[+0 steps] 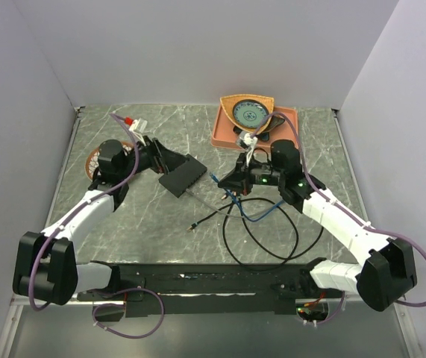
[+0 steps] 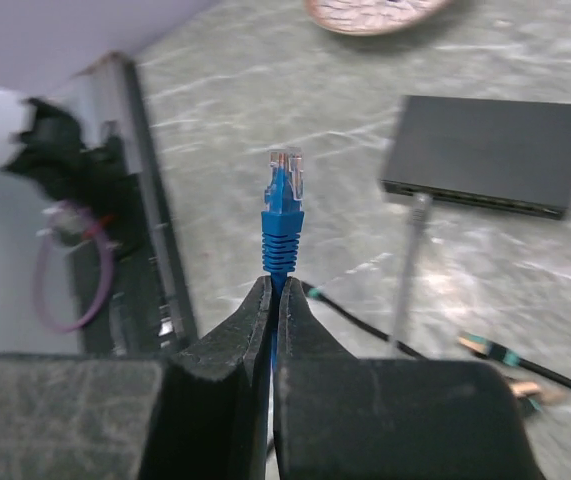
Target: Insert the plug into the switch port
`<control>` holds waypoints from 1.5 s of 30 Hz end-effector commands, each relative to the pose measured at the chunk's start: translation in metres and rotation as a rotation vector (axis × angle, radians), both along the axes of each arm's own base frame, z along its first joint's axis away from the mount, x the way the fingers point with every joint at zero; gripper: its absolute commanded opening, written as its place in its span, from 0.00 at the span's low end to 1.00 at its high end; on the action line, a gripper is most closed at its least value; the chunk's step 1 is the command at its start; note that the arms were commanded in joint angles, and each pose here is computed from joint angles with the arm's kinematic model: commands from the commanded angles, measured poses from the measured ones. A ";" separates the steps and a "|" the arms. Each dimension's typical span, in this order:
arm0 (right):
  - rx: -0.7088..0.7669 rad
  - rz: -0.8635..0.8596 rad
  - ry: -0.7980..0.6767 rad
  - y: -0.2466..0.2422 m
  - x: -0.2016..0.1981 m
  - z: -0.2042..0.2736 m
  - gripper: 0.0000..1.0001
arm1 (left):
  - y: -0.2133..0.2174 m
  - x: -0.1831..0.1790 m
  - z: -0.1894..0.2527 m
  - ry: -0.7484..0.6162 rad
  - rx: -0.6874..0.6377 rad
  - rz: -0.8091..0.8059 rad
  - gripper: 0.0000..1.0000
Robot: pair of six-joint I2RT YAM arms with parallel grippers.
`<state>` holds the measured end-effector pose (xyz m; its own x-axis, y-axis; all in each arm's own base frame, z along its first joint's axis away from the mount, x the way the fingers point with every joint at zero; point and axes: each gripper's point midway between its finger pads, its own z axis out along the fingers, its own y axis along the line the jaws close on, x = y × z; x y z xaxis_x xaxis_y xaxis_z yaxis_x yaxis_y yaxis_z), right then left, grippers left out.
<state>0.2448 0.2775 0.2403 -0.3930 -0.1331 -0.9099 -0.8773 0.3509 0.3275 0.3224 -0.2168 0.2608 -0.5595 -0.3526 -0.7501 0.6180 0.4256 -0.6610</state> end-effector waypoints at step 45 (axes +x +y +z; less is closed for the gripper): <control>-0.008 -0.223 -0.117 0.001 0.017 0.030 0.00 | -0.082 -0.032 0.047 -0.109 -0.018 -0.220 0.66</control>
